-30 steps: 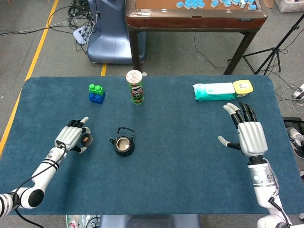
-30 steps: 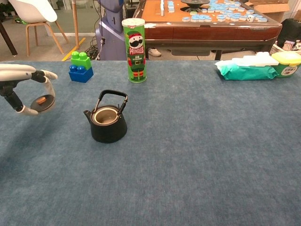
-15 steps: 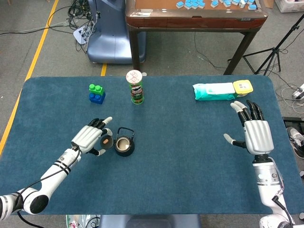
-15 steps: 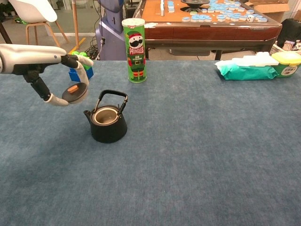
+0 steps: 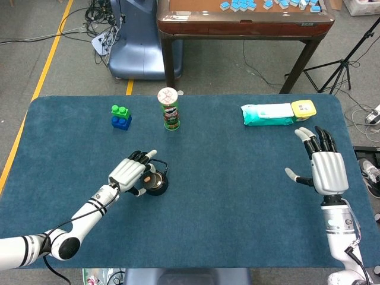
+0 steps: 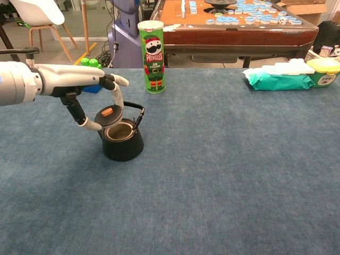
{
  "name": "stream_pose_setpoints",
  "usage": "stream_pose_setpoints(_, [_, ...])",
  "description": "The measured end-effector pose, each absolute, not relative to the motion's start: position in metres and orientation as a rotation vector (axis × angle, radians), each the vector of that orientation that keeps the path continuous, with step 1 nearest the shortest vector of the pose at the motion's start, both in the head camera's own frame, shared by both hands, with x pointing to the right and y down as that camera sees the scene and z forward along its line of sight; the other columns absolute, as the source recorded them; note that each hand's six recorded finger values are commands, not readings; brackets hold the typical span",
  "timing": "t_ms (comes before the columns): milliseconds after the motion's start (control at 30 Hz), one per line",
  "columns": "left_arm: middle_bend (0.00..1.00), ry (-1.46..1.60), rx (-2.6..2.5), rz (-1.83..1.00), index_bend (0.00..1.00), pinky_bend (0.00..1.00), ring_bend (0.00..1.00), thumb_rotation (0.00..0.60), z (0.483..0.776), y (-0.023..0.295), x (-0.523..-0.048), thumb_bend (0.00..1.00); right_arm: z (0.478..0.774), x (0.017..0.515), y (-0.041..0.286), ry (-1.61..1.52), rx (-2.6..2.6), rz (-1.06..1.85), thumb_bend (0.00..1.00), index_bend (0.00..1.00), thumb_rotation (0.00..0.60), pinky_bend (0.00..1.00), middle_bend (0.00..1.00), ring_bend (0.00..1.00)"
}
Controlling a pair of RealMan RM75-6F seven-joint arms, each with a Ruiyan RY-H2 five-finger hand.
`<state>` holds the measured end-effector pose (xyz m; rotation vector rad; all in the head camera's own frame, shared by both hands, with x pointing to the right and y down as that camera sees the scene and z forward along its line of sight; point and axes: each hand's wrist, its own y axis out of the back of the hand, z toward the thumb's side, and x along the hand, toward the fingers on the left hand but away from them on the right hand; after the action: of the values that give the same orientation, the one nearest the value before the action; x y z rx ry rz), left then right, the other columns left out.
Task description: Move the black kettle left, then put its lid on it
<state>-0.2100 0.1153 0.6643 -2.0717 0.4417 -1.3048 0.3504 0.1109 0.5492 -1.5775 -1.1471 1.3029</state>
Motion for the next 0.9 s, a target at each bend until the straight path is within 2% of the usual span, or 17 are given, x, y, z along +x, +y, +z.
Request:
stream_pose_setpoints(333, [0.0, 0.428, -2.044, -1.359, 0.42, 0.0, 0.0, 0.6, 0.681, 0.11, -0.205, 0.25, 0.549, 0.355, 0.113, -1.151, -1.571, 1.311, 0.18, 0.16, 0.6, 0.0, 0.17, 0.0])
stream_pose_setpoints(900, [0.0, 0.39, -2.035, -1.391, 0.41, 0.0, 0.0, 0.6, 0.69, 0.111, -0.195, 0.25, 0.546, 0.36, 0.114, -1.163, -1.563, 1.32, 0.18, 0.16, 0.6, 0.0, 0.17, 0.0])
